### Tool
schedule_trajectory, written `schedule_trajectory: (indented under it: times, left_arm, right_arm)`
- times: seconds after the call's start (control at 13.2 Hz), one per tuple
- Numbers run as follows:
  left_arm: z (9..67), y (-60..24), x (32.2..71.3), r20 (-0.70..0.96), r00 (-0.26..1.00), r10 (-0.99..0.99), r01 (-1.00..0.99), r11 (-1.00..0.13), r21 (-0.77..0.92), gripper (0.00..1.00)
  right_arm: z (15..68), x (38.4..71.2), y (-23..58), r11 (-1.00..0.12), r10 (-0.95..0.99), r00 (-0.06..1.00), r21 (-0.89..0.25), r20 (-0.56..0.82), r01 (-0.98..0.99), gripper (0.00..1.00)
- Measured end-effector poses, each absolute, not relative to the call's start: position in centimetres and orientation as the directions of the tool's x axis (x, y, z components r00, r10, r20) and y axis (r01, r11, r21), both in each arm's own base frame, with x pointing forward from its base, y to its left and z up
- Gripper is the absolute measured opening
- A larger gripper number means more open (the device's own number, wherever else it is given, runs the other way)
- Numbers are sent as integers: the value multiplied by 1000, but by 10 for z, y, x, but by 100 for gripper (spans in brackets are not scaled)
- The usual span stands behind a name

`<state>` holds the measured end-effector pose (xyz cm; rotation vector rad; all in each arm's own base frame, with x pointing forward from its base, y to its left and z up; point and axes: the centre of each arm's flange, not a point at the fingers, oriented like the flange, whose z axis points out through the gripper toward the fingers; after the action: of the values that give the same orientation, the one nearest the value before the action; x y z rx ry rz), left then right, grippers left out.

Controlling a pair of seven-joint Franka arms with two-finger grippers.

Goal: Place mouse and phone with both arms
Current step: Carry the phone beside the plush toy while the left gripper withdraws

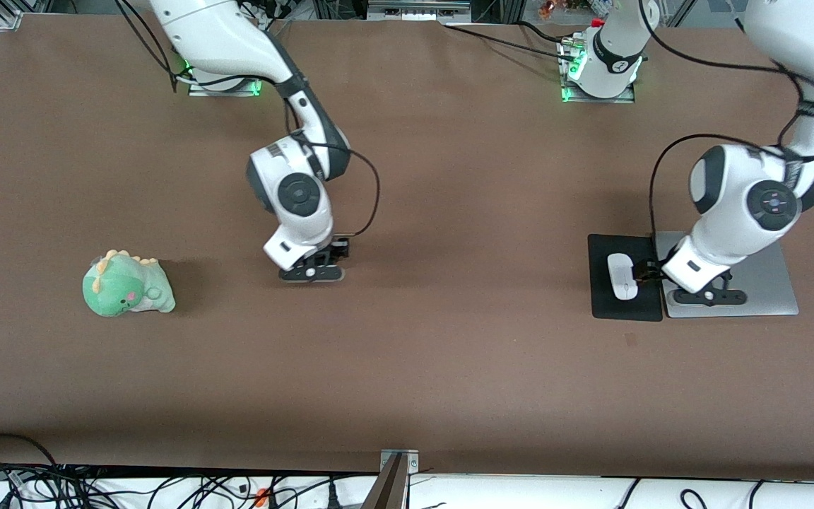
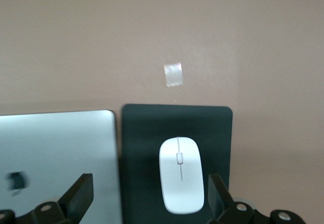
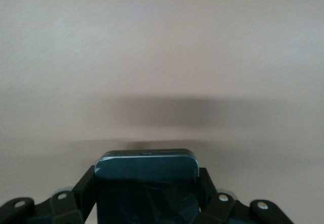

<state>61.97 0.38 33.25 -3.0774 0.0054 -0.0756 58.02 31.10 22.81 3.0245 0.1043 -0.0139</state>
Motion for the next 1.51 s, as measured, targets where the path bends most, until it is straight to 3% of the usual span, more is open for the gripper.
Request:
schedule_trajectory:
  times: [0.3,0.61,0.98,1.51]
  left_arm:
    - [462,6,616,26,999,19,22,-995,-101,100]
    - [550,7,604,-18,999,47,45,-992,-115,100]
    - [594,1,579,-26,998,61,60,-996,-71,100]
    - [582,10,561,-37,995,90,89,-995,-36,100]
  right_arm:
    - [234,618,219,-993,33,999,110,-30,36,81]
    - [227,624,149,-996,-19,1000,86,25,-21,81]
    - [193,602,96,-998,-10,995,65,100,-17,81]
    - [172,595,79,-998,5,985,55,171,-4,81]
